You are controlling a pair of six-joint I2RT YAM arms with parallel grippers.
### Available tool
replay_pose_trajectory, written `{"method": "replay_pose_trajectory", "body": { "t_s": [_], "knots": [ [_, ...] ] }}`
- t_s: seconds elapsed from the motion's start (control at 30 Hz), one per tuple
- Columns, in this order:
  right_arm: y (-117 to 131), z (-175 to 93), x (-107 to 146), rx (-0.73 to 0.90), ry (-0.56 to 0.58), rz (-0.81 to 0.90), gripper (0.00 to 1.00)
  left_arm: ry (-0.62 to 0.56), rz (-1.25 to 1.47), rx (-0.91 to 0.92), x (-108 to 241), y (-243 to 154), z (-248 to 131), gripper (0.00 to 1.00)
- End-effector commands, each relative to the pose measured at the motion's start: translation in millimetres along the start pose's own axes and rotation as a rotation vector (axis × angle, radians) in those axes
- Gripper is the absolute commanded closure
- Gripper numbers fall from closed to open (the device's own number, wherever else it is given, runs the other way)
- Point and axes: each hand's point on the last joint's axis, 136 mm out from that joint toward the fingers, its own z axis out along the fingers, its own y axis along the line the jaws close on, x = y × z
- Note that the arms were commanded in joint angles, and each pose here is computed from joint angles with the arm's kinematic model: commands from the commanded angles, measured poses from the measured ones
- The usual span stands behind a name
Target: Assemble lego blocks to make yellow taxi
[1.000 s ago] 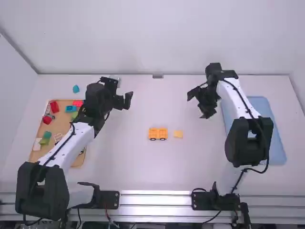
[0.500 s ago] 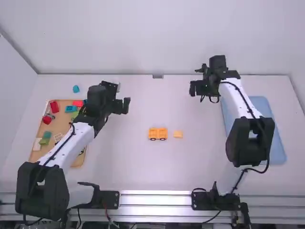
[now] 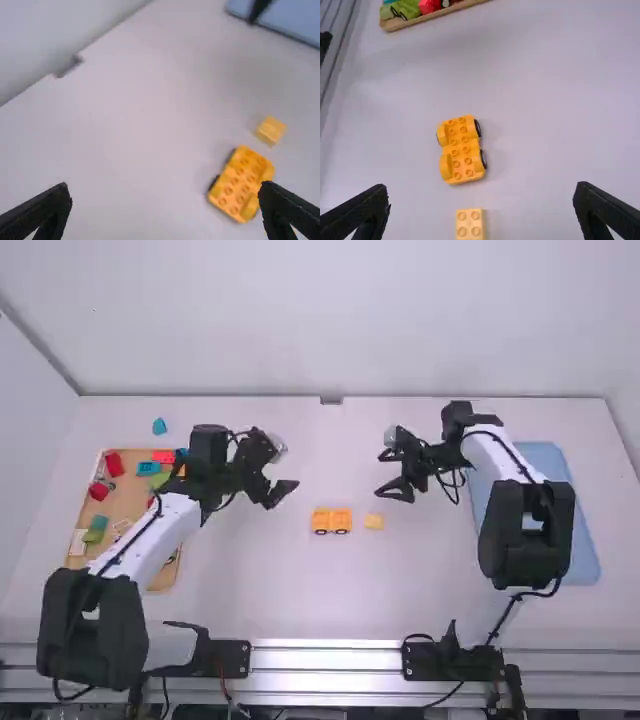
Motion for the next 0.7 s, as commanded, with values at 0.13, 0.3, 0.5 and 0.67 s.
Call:
{"method": "replay_pose_trajectory", "body": {
  "t_s": [0.13, 0.3, 0.5, 0.67],
  "knots": [
    [10, 19, 19, 0.001, -0.018, -0.148, 0.02, -0.146, 0.243, 0.338, 7, -47, 21, 0.01],
    [11, 46, 42, 0.028, -0.024, -0.135, 0.02, -0.202, 0.305, 0.448, 25, -60, 35, 0.01],
    [17, 60, 74, 0.085, -0.047, -0.112, 0.02, -0.182, 0.296, 0.460, 37, -60, 42, 0.01],
    [27, 57, 95, 0.126, -0.108, -0.114, 0.00, -0.183, 0.290, 0.461, 37, -60, 42, 0.01]
  ]
}}
